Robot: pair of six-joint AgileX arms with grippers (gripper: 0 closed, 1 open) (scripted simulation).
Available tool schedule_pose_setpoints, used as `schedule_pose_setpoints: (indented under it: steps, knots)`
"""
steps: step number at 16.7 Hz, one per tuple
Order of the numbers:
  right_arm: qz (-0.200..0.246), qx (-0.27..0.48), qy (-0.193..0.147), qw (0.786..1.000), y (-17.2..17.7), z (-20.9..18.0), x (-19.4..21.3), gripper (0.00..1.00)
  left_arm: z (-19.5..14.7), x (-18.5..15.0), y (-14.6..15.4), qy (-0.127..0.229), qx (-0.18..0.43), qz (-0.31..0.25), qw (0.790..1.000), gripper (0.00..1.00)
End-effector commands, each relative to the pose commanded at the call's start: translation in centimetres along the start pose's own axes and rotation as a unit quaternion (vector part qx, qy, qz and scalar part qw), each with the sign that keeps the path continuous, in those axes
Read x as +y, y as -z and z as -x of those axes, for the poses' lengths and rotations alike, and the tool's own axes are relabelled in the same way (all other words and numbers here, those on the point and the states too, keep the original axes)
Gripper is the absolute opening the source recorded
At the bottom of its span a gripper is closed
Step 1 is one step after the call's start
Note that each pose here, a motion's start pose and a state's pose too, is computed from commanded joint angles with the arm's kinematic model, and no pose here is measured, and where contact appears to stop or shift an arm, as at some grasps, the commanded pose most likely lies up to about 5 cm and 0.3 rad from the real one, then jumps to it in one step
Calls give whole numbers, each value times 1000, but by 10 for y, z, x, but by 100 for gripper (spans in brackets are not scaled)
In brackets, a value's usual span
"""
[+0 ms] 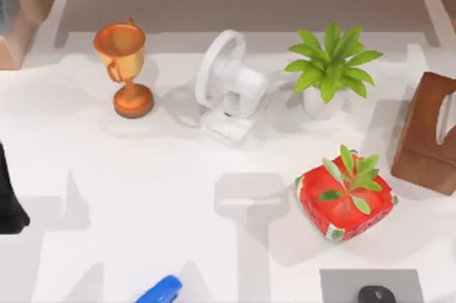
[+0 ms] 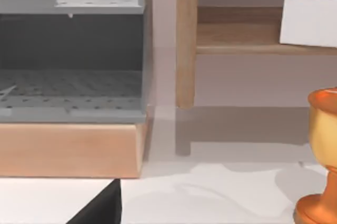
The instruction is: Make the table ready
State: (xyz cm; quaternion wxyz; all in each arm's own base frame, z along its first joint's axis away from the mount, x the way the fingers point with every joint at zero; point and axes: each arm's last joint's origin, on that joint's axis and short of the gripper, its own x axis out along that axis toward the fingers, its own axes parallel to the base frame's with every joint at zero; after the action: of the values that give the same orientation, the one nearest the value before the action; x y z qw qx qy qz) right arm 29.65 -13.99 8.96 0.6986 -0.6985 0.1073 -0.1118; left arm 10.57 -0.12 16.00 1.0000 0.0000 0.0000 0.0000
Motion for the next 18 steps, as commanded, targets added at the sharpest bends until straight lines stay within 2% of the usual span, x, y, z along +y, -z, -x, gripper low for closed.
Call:
schedule_pose_setpoints:
  steps: [3, 9, 11, 14, 18]
  knots:
    - [-1, 0, -5, 1000, -9, -20, 1, 0, 0, 0, 0, 0, 0, 0, 1000, 100]
    - [-4, 1, -14, 1000, -11, -24, 5, 0, 0, 0, 0, 0, 0, 0, 1000, 100]
    - [-3, 2, -17, 1000, -14, -37, 6, 0, 0, 0, 0, 0, 0, 0, 1000, 100]
    - [-1, 2, 4, 1000, -19, -66, -2, 0, 0, 0, 0, 0, 0, 0, 1000, 100]
    - [-3, 3, -7, 1000, -26, -80, 2, 0, 0, 0, 0, 0, 0, 0, 1000, 100]
